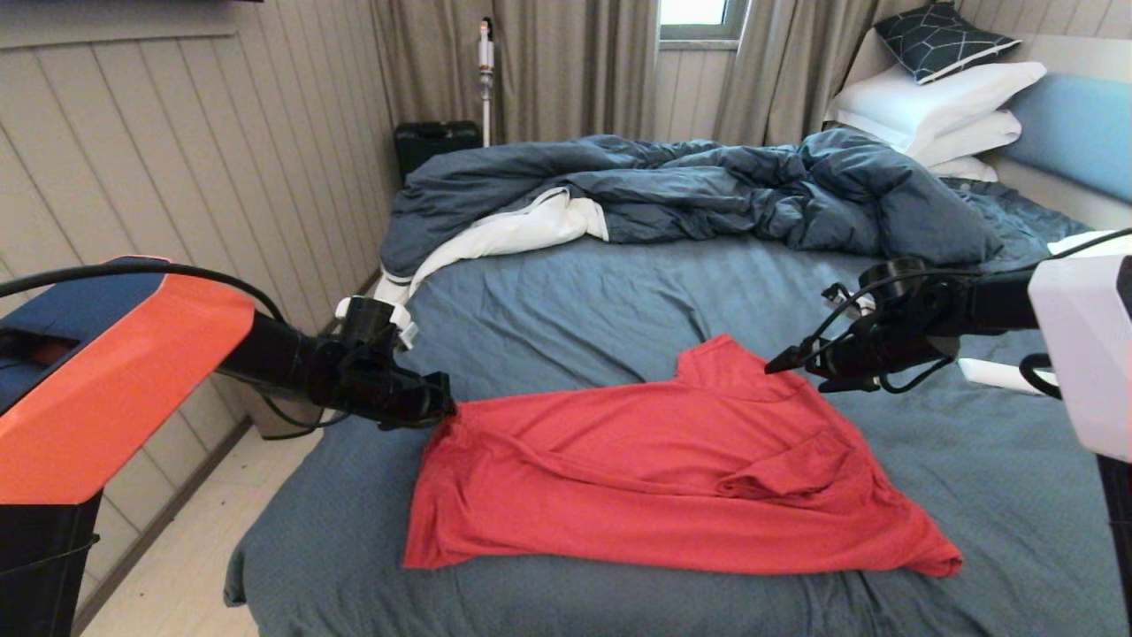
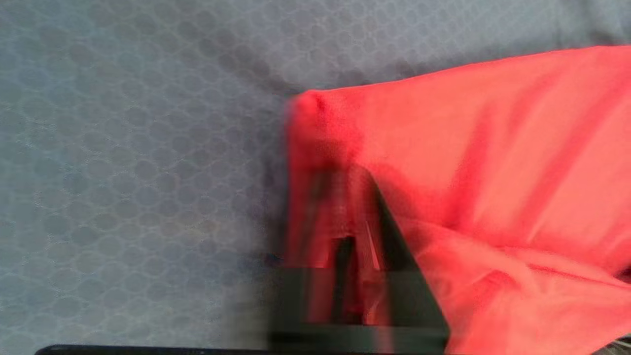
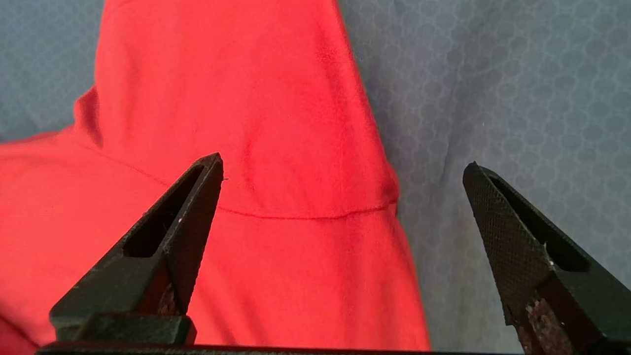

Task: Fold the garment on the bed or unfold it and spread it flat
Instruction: Fold the red T-shirt

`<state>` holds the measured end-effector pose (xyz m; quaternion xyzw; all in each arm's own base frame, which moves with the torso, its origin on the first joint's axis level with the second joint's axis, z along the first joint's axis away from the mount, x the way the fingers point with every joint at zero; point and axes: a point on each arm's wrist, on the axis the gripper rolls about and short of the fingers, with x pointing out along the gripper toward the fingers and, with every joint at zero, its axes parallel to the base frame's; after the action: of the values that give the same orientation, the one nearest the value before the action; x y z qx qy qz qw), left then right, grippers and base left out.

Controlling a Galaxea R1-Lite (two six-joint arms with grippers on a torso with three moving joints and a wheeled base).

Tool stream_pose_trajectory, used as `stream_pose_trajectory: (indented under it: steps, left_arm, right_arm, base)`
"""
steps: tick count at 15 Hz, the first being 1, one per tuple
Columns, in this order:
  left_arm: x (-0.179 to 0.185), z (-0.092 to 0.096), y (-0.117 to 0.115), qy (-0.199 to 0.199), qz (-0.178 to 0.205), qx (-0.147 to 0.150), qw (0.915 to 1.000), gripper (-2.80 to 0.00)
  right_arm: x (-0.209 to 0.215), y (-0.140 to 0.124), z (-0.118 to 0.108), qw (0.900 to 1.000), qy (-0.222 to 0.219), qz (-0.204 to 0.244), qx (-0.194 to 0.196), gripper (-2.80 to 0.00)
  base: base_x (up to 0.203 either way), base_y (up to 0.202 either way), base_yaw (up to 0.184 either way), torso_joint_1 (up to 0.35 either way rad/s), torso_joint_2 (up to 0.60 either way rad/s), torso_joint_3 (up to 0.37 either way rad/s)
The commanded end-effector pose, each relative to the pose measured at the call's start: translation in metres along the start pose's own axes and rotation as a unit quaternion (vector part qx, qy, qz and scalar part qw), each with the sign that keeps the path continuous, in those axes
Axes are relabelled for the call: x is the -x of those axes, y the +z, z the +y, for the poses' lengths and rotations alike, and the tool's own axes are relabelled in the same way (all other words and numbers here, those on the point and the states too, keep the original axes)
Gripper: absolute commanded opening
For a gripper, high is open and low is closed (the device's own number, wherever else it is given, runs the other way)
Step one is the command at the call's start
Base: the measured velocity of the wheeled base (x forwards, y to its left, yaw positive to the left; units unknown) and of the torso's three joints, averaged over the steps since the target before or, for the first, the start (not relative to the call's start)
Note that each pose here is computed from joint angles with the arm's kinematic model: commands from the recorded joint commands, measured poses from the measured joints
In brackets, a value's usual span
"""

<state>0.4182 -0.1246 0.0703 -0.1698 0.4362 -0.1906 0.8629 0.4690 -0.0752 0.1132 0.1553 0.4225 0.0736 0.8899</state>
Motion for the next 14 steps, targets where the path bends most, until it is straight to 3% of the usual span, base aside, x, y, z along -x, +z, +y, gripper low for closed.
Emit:
stream_pose_trajectory:
  steps: [1, 9, 10, 14]
  left_arm:
    - [0.001, -0.003, -0.002, -0.003, 0.004, -0.001, 1.0, -2.8]
    - [-0.001, -0.001, -0.004, -0.001, 0.007, 0.001, 1.0, -2.8]
    - [-0.001, -0.001, -0.004, -0.001, 0.007, 0.001, 1.0, -2.8]
    - [-0.003, 0.0, -0.004, 0.0, 0.008, 0.001, 1.0, -2.8]
  right_arm:
    - [-0.004, -0.002, -0.002, 1.0, 0.0, 0.002, -0.002, 0.0]
    - [-0.015, -0.003, 0.009, 1.0, 0.006, 0.003, 0.01, 0.0]
    - [-0.016, -0.004, 0.009, 1.0, 0.005, 0.004, 0.011, -2.8]
    - [-0.016, -0.006, 0.006, 1.0, -0.001, 0.008, 0.008, -2.8]
  base:
    - [0.0, 0.0, 0.0, 0.0, 0.0, 0.0]
    - [0.0, 0.0, 0.0, 0.0, 0.0, 0.0]
    - [0.0, 0.0, 0.0, 0.0, 0.0, 0.0]
    - [0.0, 0.0, 0.0, 0.0, 0.0, 0.0]
